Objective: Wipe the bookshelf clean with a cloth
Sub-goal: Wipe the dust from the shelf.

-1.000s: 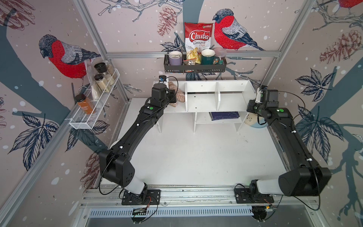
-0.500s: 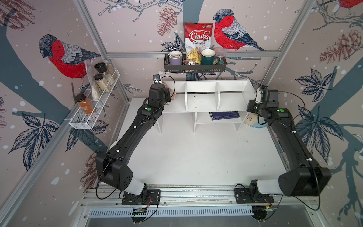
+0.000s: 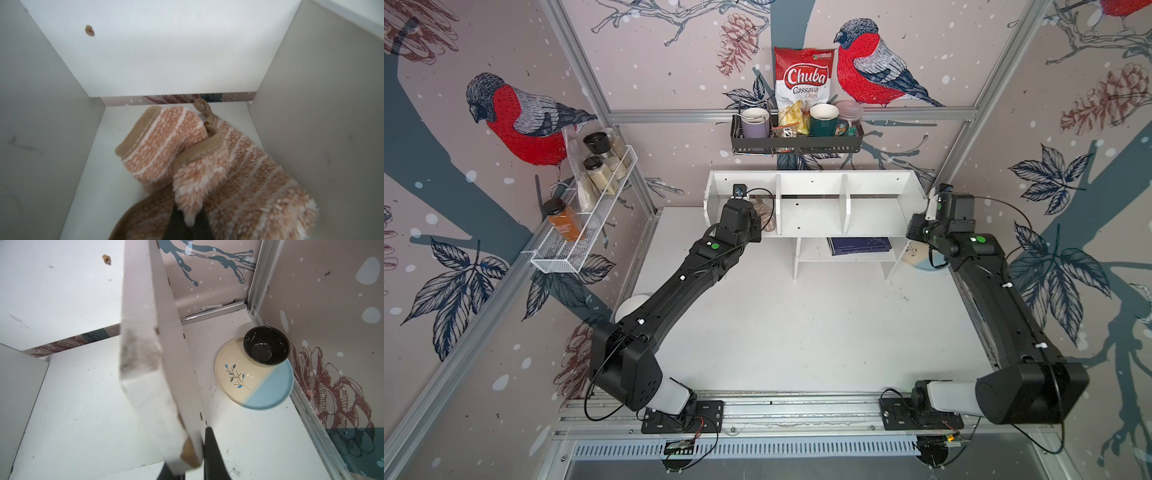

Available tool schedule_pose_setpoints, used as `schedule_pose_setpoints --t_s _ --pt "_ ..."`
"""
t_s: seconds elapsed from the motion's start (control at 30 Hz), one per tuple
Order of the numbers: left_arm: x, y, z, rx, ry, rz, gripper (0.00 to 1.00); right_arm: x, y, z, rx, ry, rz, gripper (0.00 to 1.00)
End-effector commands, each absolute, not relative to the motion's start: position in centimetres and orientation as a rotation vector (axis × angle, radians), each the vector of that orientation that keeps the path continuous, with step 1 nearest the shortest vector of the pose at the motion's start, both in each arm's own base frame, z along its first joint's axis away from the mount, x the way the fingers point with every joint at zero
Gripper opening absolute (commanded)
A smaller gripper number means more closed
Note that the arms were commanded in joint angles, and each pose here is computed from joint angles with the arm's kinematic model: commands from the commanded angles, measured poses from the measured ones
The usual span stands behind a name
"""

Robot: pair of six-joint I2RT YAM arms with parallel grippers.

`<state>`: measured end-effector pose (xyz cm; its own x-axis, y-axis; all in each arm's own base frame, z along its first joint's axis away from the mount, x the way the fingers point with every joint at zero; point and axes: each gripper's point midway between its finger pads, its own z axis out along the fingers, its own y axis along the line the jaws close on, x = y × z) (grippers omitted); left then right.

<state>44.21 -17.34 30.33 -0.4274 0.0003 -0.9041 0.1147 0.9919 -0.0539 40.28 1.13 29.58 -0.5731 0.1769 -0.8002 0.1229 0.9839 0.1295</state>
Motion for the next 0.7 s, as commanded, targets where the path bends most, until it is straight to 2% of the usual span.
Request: schedule_pose_setpoints --t_s 0.0,0.17,0.33,0.47,0.67 --pt "45.8 -18.0 33.5 0.052 1.944 -0.152 0.00 40.4 2.5 29.7 0.298 2.185 0.230 0.00" --pt "48.6 -17.6 38.6 0.002 1.870 -0.144 0.00 40.4 2.7 29.9 0.291 2.187 0.240 0.00" --pt "48.6 -12.8 39.9 -0.096 1.859 0.084 0.00 40.4 3.0 30.1 0.282 2.184 0.255 0.00" --pt "47.2 -9.5 38.0 -0.123 1.899 0.226 0.00 40.4 3.2 30.1 0.277 2.183 0.257 0.00" --pt "45.2 -10.6 33.1 -0.047 1.992 0.163 0.00 40.5 3.0 30.0 0.283 2.184 0.249 0.00"
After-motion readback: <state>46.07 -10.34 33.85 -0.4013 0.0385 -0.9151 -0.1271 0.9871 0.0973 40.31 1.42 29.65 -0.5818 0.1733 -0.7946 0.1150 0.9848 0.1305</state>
